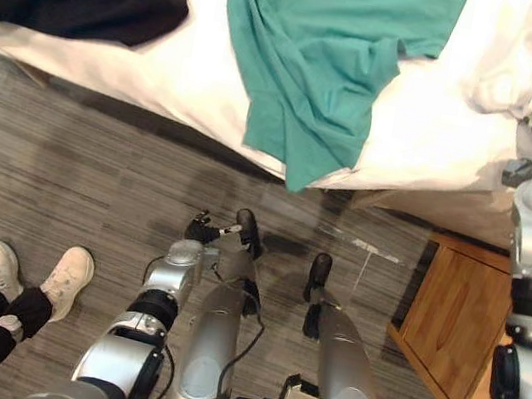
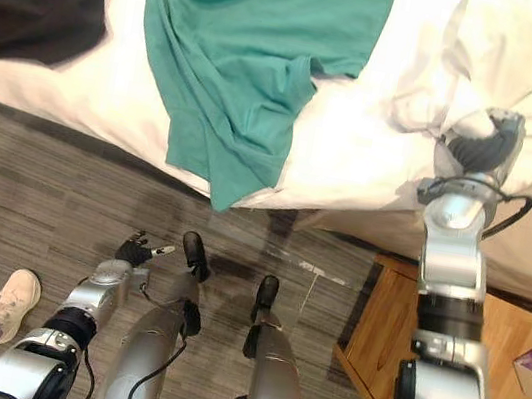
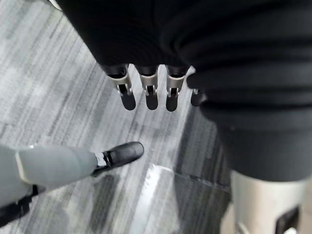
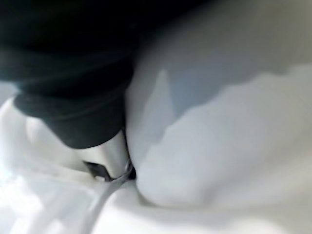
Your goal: Tidy the bed and pick cloth on bed and put in laundry
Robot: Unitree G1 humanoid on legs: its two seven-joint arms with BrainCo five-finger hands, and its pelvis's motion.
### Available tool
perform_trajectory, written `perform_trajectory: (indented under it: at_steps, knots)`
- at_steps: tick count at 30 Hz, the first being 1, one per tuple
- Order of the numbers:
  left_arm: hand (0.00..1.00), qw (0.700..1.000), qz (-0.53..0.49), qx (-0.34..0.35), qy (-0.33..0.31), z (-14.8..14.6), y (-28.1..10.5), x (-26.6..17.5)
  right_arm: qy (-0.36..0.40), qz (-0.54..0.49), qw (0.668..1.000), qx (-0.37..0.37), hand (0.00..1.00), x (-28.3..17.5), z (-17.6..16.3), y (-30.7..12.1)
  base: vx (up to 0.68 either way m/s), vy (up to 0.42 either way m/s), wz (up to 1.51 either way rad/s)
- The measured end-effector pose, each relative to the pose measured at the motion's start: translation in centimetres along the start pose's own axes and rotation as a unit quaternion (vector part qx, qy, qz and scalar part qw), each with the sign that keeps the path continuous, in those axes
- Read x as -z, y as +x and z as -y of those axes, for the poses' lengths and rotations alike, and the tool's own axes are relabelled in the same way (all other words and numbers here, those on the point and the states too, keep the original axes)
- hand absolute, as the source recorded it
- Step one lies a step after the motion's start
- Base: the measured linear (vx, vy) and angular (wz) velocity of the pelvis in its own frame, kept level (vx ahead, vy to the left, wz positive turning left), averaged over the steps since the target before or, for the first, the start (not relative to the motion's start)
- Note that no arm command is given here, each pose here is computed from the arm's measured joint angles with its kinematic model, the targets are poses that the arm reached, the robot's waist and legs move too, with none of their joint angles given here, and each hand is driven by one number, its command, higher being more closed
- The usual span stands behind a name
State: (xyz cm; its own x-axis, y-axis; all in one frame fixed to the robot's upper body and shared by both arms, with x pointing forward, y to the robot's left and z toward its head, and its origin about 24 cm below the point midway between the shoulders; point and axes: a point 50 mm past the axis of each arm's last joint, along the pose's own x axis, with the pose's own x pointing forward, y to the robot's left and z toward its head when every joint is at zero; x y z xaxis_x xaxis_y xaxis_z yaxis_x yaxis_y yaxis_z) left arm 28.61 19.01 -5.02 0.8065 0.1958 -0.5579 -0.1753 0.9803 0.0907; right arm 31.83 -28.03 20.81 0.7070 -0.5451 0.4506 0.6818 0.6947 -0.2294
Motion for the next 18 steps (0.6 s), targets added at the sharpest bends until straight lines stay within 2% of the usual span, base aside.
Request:
perform_trajectory:
  at_steps: [6, 7, 12, 14, 15, 17, 18]
  knots:
    - [0.00, 0.999, -0.028, 0.014, -0.014, 1.3, -0.7, 2.4, 0.122, -0.038, 0.988, 0.084, 1.00, 2.5, 2.4, -4.5, 0.05, -0.003, -0.21]
    - [0.00, 0.999, -0.034, 0.016, -0.015, 1.4, -0.9, 2.9, 0.149, -0.044, 0.983, 0.098, 0.00, 2.8, 2.7, -5.1, 0.04, 0.003, -0.12]
    - [0.00, 0.997, -0.064, 0.020, -0.031, 2.1, -1.9, 5.7, 0.325, -0.071, 0.930, 0.155, 0.00, 4.2, 2.9, -8.7, 0.03, -0.007, -0.20]
    - [0.00, 0.995, -0.081, 0.021, -0.050, 2.3, -2.5, 7.2, 0.428, -0.092, 0.884, 0.164, 0.00, 5.4, 2.8, -10.7, 0.07, -0.030, -0.15]
    - [0.00, 0.995, -0.083, 0.021, -0.054, 2.4, -2.6, 7.3, 0.442, -0.093, 0.878, 0.162, 0.00, 5.6, 2.8, -11.0, 0.07, -0.034, -0.18]
    - [0.00, 0.993, -0.102, 0.022, -0.064, 2.5, -3.1, 8.7, 0.518, -0.105, 0.835, 0.157, 0.00, 6.5, 2.5, -12.3, 0.09, -0.028, -0.19]
    - [0.00, 0.992, -0.106, 0.021, -0.066, 2.5, -3.2, 9.0, 0.528, -0.108, 0.828, 0.156, 0.00, 6.7, 2.5, -12.6, 0.10, -0.029, -0.12]
